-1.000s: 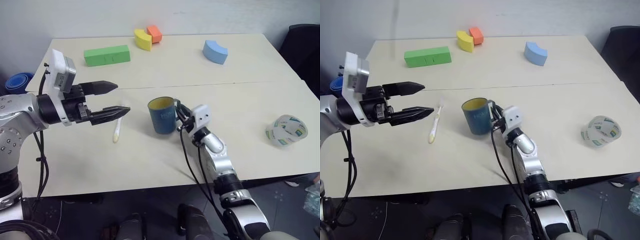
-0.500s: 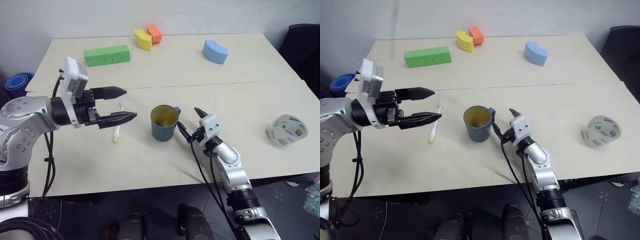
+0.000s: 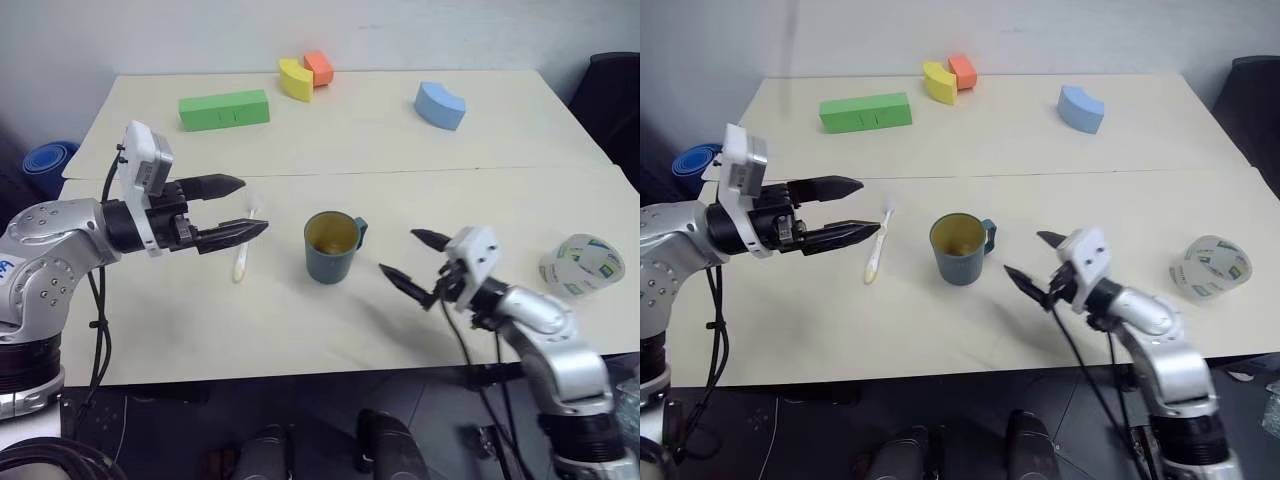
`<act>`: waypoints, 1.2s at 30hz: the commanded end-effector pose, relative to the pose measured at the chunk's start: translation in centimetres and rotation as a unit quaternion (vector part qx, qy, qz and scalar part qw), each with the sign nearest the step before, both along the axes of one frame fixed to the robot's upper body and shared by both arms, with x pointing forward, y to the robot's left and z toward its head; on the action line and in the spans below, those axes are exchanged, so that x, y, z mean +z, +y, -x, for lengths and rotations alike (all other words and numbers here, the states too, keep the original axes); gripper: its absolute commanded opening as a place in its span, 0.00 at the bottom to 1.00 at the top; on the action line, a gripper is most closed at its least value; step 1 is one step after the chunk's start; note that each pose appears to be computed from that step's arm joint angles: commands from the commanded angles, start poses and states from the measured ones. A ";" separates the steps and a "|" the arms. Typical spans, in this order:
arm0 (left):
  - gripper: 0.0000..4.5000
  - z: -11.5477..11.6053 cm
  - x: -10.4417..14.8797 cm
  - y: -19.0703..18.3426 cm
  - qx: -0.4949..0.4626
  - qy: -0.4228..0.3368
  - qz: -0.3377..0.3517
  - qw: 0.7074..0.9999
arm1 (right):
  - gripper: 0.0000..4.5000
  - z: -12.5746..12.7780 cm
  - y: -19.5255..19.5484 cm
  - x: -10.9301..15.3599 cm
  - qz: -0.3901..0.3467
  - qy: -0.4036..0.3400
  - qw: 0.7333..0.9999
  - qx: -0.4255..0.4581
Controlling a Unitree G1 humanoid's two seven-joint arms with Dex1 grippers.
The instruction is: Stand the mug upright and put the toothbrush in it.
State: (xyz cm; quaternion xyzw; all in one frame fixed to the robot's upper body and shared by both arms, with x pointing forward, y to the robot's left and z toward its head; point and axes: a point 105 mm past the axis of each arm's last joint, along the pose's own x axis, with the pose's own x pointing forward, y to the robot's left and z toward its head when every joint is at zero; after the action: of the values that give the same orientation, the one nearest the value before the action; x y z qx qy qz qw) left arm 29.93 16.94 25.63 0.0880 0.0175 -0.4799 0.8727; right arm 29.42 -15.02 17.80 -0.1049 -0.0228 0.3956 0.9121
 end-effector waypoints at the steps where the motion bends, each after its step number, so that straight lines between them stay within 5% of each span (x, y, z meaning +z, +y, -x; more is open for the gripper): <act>1: 1.00 -2.1 -1.3 3.0 0.133 0.022 -0.036 0.990 | 0.99 3.7 -0.4 4.8 0.002 0.022 0.995 0.097; 10: 1.00 -7.8 -5.3 2.1 0.255 0.142 -0.041 0.956 | 0.99 7.1 1.0 10.8 -0.003 0.066 0.975 0.213; 24: 1.00 -12.5 -10.3 -0.7 0.267 0.213 -0.097 0.935 | 0.99 7.7 1.8 11.2 0.034 0.048 0.980 0.188; 27: 0.89 -12.8 -10.7 -1.4 0.254 0.221 -0.100 0.936 | 1.00 7.6 1.6 11.1 0.040 0.042 0.984 0.169; 36: 0.32 -13.0 -11.2 -0.3 0.269 0.232 -0.118 0.927 | 1.00 7.4 1.0 10.5 0.047 0.037 0.989 0.135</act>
State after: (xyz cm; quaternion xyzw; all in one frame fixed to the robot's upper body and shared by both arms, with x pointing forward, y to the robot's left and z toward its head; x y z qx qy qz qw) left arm 43.29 16.09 15.76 0.0671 0.2705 -0.2325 0.9318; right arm 22.32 -13.68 27.07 -0.1018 0.0469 0.5351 0.8373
